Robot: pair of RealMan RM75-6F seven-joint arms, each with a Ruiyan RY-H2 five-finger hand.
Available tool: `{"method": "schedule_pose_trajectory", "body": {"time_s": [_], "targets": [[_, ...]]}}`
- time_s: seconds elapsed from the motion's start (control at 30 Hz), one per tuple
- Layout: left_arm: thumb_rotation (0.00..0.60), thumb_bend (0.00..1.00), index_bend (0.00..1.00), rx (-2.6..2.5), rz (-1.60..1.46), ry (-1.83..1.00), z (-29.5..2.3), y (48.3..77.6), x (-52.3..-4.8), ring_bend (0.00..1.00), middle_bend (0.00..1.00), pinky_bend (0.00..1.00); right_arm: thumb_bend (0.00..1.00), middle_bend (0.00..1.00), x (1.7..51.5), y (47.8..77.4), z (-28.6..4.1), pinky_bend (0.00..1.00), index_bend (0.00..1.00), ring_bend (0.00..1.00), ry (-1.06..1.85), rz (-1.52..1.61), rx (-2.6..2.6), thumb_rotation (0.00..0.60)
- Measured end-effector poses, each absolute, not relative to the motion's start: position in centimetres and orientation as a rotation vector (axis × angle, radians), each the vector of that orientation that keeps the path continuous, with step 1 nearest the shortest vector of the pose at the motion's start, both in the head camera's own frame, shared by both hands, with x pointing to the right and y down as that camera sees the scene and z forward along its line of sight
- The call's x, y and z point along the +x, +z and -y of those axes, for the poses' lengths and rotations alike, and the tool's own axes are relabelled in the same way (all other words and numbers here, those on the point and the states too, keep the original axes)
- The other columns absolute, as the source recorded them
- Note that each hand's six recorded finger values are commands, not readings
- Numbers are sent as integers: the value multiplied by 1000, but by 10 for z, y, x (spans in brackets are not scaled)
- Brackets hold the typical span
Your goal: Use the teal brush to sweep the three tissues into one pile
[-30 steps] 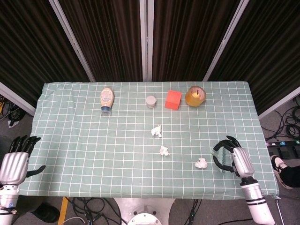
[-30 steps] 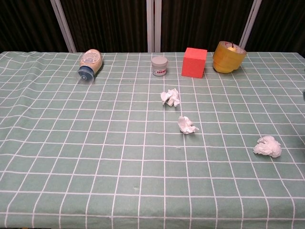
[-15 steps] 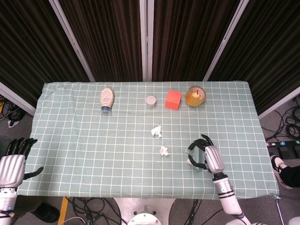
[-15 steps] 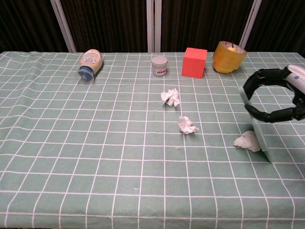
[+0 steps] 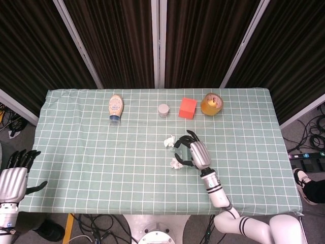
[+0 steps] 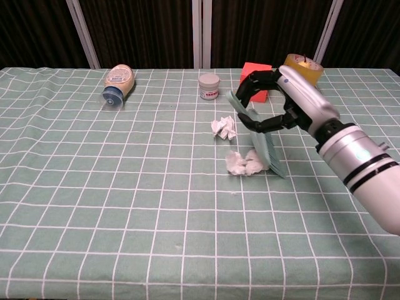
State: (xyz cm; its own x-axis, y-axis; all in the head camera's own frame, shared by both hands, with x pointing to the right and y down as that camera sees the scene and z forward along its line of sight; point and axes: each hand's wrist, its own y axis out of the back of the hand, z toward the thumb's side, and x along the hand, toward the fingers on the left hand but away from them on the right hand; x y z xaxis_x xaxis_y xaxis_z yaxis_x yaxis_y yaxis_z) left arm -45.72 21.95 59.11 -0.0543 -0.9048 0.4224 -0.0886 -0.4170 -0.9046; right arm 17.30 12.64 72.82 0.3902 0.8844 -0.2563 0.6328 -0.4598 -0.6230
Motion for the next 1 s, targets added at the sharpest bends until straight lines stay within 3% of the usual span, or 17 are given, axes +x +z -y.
{"method": "schedule_pose_trajectory", "body": {"time_s": [0.33,0.7,1.0], "targets": [[600,22,156,-1546,-1084,-1557,-218,594,-460,74,137,70,475,612,158,717,-105,96,704,286,676,1233,-2258,600],[600,21,156,-1545,-1067,-1554,-217,592,-456,74,137,70,540,608,174,665,-55,95,704,286,629,1191,-2296,600],[600,22,156,-1531,-1069,-1563,-218,587,-456,74,137,70,590,612,136,685,-32,90,704,286,747,845,-2536,600]]}}
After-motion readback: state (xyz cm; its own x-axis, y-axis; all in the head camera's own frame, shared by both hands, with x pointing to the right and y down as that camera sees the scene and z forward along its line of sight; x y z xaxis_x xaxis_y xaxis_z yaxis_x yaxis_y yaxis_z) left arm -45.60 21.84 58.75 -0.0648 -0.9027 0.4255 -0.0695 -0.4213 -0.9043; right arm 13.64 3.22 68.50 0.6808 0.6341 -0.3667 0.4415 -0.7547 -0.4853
